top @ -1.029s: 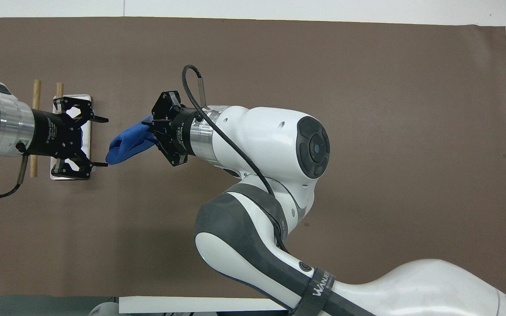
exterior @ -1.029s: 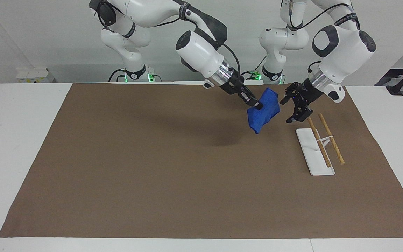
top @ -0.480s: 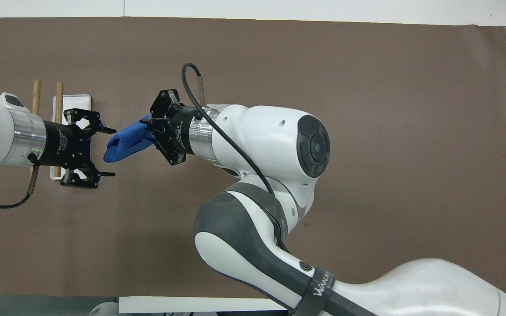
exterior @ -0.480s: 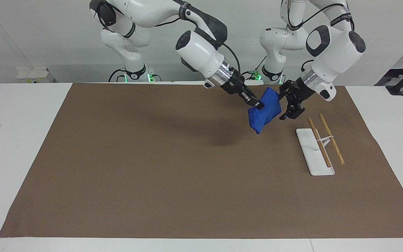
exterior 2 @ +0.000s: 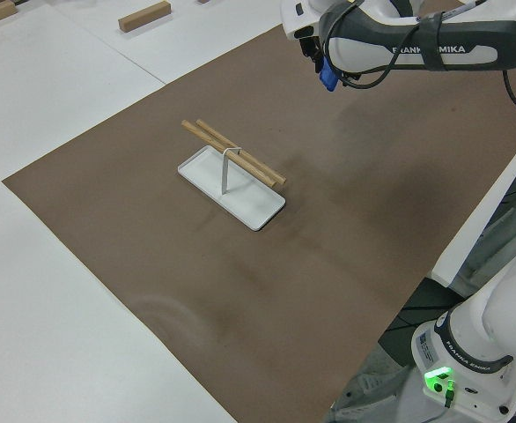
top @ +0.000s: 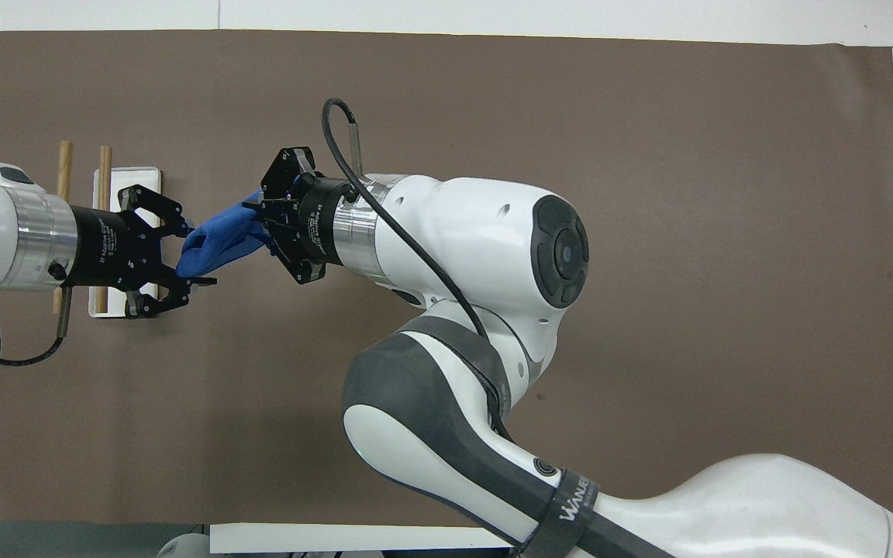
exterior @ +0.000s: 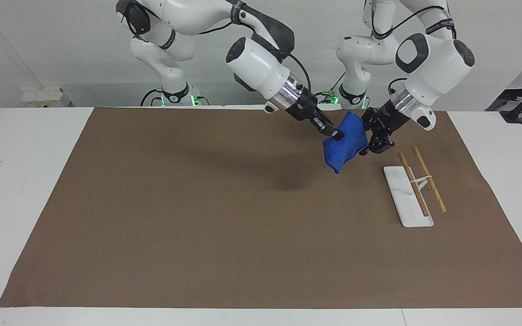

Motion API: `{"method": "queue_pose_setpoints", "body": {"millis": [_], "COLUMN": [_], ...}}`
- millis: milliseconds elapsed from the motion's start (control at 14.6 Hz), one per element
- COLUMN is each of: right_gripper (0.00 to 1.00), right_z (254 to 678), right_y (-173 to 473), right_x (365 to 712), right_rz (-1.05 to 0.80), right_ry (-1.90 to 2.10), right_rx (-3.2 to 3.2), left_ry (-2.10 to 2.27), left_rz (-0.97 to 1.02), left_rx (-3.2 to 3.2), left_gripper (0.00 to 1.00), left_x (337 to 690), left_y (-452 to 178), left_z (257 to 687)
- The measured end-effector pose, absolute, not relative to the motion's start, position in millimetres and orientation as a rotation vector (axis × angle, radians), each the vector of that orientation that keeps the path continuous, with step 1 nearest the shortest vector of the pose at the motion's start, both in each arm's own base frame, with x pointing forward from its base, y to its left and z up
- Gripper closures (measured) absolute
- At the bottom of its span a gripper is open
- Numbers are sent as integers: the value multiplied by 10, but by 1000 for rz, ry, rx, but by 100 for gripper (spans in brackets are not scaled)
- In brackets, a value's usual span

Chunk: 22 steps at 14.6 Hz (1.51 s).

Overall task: Right arm passes towel to left arm to hang
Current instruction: 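Grasp the towel end with the left gripper near the right gripper, then open the right gripper and withdraw it while the left gripper holds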

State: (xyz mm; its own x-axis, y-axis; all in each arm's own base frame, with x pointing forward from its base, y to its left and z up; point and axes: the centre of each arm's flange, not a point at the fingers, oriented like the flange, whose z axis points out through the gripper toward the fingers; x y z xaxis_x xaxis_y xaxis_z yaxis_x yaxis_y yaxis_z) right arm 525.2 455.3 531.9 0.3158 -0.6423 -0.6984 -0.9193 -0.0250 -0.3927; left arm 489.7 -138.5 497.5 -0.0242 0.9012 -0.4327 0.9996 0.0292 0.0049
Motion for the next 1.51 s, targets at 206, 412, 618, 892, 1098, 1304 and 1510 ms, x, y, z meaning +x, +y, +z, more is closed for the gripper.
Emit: {"method": "queue_pose_setpoints", "body": {"millis": [206,412,618,892,1098,1304,1510], "right_gripper": [95,95,95,57,25,0,0], "right_z": [5324,5324,5324,5328,5328,5276,5036], "right_y": [4552,4552,4552,4551,4548,4513,4252], "right_x": [5255,5257,5259,5262,5265,5236,5228], "right_rz": [418,418,419,419,397,271,38], "right_ry": [1408,1408,1408,1408,1374,1181,864], "right_rx": [-1747,-1747,-1747,-1745,-1769,-1920,-2178], "left_ry": [1998,1997,1996,1987,1921,1790,1544], "left_rz": [-437,-433,-426,-409,-313,-183,-80], "left_rx": [1934,1931,1926,1923,1917,1970,2156], "left_gripper": [92,98,98,98,98,98,98], "left_x": [4901,4906,4913,4927,5010,5121,5172], "left_y": [-1379,-1377,-1374,-1368,-1332,-1209,-1006], "left_z": [4977,4981,4986,4995,5055,5091,5074]}}
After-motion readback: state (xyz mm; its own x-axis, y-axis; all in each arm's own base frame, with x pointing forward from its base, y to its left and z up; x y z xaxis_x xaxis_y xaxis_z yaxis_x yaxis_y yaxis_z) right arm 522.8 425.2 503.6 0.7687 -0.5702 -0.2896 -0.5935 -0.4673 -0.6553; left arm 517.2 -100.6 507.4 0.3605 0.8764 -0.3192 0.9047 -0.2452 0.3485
